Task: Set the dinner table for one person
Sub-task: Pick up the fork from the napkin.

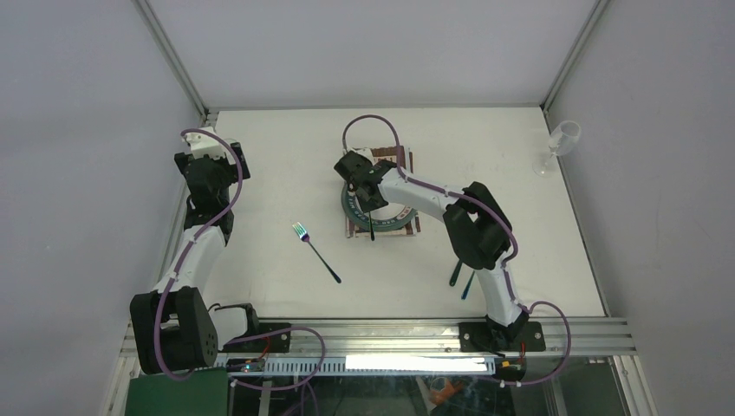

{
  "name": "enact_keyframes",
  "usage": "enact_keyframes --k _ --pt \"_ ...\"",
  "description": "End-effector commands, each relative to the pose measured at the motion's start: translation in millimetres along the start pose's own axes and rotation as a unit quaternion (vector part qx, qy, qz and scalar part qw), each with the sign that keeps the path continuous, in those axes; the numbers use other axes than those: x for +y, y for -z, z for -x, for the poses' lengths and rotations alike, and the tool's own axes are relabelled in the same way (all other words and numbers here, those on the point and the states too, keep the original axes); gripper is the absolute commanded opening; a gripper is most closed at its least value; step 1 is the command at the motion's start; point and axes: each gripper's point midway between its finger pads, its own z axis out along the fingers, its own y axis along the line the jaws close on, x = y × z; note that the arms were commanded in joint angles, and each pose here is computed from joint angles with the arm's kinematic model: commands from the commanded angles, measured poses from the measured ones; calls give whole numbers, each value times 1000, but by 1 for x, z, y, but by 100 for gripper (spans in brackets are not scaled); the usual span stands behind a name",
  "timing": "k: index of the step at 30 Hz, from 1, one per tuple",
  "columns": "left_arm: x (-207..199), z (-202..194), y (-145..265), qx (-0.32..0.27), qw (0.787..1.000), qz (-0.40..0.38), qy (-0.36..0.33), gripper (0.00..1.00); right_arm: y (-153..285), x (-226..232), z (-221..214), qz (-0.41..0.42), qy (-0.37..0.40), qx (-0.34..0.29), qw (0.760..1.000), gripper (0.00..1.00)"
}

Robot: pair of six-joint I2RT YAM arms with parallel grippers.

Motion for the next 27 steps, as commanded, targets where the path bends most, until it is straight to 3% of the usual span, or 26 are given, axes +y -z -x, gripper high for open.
enact_keyframes --k 1,15,27 --pt "3 16 0 -30 1000 -1 10 99 22 5 36 19 -24 -54 998 28" --pt "2 16 0 -29 1000 -4 9 99 49 8 62 46 -41 -93 994 29" --pt "1 13 0 -25 1000 -5 7 99 27 30 48 65 -31 -64 995 29"
